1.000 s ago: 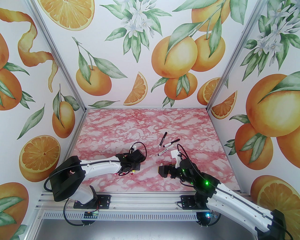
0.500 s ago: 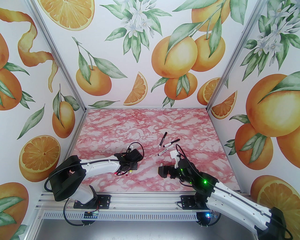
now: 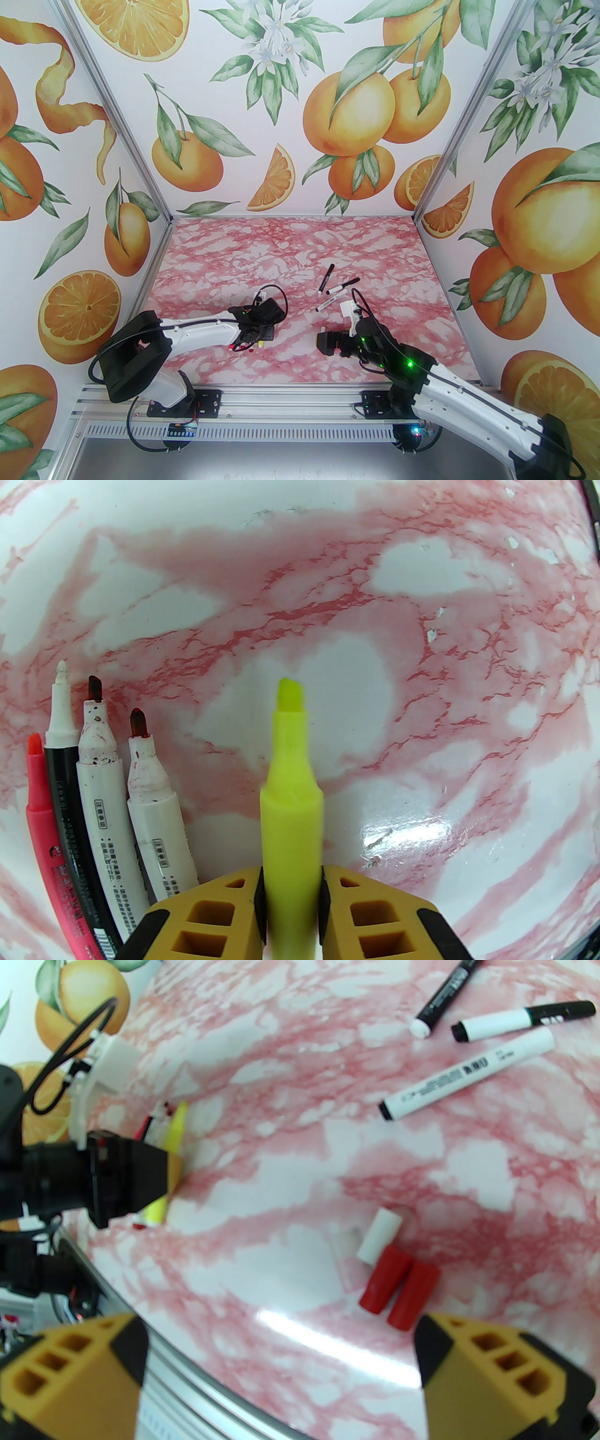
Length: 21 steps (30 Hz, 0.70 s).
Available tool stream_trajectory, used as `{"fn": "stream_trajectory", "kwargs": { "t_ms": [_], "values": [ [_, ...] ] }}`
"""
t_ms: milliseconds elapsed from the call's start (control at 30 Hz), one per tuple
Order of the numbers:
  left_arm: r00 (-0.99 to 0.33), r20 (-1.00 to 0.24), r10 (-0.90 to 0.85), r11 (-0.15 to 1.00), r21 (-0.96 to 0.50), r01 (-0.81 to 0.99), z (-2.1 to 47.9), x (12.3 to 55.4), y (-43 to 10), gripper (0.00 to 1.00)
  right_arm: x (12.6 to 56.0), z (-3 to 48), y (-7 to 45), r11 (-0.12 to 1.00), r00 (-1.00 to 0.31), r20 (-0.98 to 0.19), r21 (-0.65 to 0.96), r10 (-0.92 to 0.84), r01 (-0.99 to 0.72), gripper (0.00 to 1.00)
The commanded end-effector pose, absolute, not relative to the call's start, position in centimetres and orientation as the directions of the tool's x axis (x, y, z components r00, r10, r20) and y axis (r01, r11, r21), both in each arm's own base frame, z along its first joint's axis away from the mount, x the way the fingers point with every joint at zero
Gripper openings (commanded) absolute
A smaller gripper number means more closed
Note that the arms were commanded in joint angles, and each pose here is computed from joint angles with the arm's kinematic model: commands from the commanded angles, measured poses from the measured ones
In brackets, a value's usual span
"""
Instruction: Open the pen caps
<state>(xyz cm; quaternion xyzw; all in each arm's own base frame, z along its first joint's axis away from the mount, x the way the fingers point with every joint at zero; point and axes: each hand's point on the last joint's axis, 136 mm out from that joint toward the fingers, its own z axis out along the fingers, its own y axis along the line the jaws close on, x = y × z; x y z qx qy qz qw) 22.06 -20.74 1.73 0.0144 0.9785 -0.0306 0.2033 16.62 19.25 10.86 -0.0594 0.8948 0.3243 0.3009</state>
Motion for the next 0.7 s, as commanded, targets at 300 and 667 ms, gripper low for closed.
{"fn": "stream_trajectory", "kwargs": {
  "t_ms": [300, 667],
  "values": [
    [-0.873, -0.487, 0.036, 0.996, -0.052, 0.071, 5.5, 23.1, -21.7, 0.34, 16.6, 10.5, 18.8, 0.792, -0.81, -0.579, 0.538, 0.097, -0.289, 1.0],
    [-0.765, -0.563, 0.314, 0.837, -0.217, 0.503, 11.5, 25.2, -30.8, 0.37, 17.4, 13.9, 15.7, 0.838, -0.729, -0.657, 0.497, 0.191, -0.228, 0.99]
  ]
}}
